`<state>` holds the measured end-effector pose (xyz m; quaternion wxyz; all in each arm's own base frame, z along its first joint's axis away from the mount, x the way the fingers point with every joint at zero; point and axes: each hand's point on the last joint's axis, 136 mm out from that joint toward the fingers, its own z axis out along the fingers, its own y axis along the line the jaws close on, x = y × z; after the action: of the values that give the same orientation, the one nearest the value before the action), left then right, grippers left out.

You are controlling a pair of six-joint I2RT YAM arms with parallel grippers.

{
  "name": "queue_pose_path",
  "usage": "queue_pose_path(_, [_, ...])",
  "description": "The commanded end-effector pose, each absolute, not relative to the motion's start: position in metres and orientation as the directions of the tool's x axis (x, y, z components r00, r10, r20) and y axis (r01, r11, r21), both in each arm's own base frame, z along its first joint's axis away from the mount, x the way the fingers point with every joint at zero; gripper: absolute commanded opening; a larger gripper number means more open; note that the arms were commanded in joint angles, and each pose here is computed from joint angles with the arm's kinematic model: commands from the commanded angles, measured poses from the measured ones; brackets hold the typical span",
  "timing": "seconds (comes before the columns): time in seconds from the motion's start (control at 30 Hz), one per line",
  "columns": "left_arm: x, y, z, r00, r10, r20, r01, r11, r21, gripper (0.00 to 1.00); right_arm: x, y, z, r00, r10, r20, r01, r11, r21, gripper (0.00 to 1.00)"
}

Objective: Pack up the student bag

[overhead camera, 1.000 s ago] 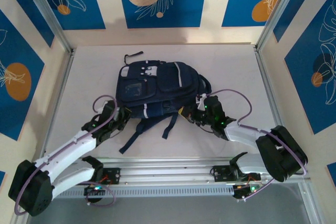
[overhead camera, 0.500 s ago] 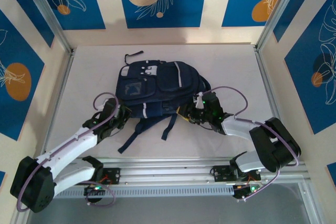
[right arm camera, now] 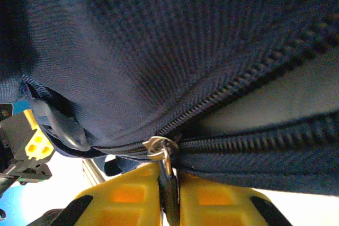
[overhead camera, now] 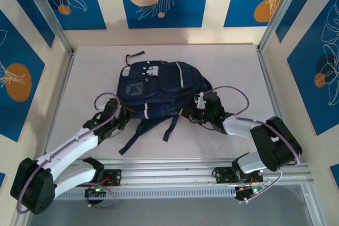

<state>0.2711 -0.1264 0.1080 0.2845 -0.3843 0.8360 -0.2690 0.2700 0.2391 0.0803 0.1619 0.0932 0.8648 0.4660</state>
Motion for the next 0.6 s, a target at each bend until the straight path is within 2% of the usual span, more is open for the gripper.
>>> queue_pose_path(0.0, [0.279,-0.11,0.125,-0.491,-0.799,-0.348,-0.478,0.581,-0.659,0.0,0.273,0.229,0.085,-0.915,0.317,-0.252,-0.024,0.578,0.816,0.08])
queue_pose_path(0.1, [0.279,-0.107,0.126,-0.495,-0.788,-0.366,-0.478,0.599,-0.643,0.0,0.271,0.221,0.087,-0.912,0.276,-0.305,-0.069,0.629,0.774,0.03])
queue_pose_path(0.27, [0.281,-0.105,0.121,-0.506,-0.776,-0.375,-0.489,0.617,-0.617,0.0,0.267,0.202,0.082,-0.924,0.115,-0.364,-0.144,0.78,0.609,0.0])
queue_pose_path(0.43, [0.285,-0.101,0.123,-0.51,-0.762,-0.398,-0.491,0.638,-0.592,0.0,0.267,0.179,0.071,-0.938,0.097,-0.334,-0.078,0.877,0.474,0.0])
queue_pose_path(0.57, [0.287,-0.098,0.125,-0.52,-0.748,-0.412,-0.495,0.658,-0.568,0.0,0.272,0.151,0.073,-0.909,0.119,-0.4,-0.025,0.941,0.338,0.0])
